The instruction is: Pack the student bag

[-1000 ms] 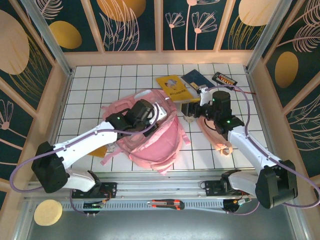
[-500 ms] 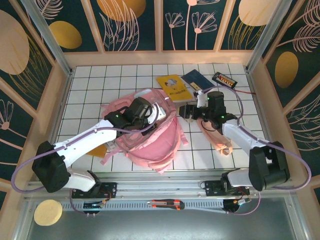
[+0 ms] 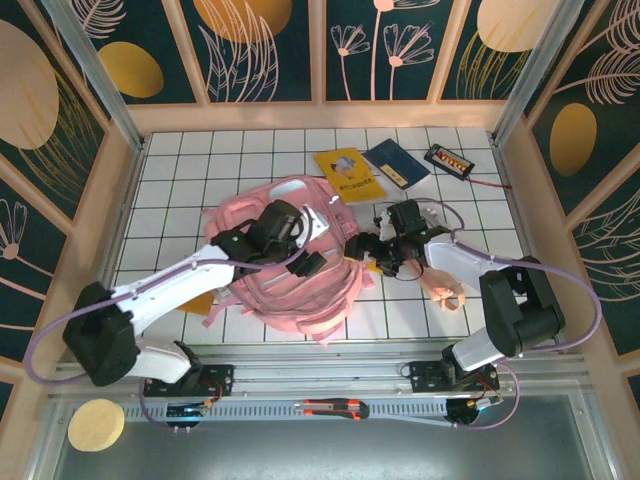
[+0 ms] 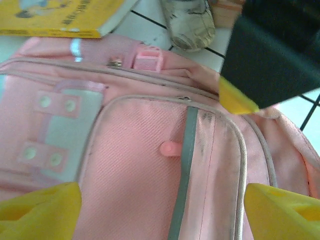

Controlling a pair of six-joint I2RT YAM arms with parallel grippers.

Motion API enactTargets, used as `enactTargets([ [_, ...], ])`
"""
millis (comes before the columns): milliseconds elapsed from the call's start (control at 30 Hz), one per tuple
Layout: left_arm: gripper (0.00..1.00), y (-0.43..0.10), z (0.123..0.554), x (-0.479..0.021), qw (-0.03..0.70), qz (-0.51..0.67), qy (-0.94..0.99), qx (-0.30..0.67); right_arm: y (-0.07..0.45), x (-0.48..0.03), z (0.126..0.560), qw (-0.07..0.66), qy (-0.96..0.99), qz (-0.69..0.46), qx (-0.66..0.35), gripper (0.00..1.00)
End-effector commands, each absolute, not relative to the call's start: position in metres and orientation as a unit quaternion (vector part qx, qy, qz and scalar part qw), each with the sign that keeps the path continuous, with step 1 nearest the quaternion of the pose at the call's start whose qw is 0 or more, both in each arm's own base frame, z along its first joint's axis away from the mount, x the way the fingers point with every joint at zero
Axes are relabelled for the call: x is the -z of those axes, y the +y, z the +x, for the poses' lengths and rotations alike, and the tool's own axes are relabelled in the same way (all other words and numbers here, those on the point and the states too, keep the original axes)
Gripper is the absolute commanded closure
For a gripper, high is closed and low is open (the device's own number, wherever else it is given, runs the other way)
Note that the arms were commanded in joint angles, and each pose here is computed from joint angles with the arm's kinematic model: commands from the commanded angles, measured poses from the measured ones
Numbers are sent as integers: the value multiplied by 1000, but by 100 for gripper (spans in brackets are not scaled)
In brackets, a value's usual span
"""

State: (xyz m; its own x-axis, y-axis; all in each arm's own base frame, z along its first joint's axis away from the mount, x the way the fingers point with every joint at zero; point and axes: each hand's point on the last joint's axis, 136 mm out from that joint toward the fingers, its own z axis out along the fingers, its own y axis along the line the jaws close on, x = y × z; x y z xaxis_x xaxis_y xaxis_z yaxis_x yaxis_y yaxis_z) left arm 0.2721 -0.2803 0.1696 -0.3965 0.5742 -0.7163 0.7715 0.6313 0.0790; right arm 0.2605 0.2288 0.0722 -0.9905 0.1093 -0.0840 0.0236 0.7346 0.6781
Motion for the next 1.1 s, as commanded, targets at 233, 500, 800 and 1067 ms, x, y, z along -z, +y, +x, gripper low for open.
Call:
enactTargets([
  [233, 14, -221, 246, -140, 275, 132, 939, 156, 246, -57, 266, 73, 940, 58, -328, 34],
  [500, 12, -172, 211, -101, 208, -38, 961, 177, 248, -87, 314, 156, 925, 63, -341, 83],
  [800, 14, -163, 208, -85, 202, -76, 956, 197, 232, -114, 354, 206, 918, 56, -334, 90],
  [1067, 14, -172, 214, -77, 193, -64, 957, 207, 216, -127, 389, 239, 918, 47, -312, 90],
])
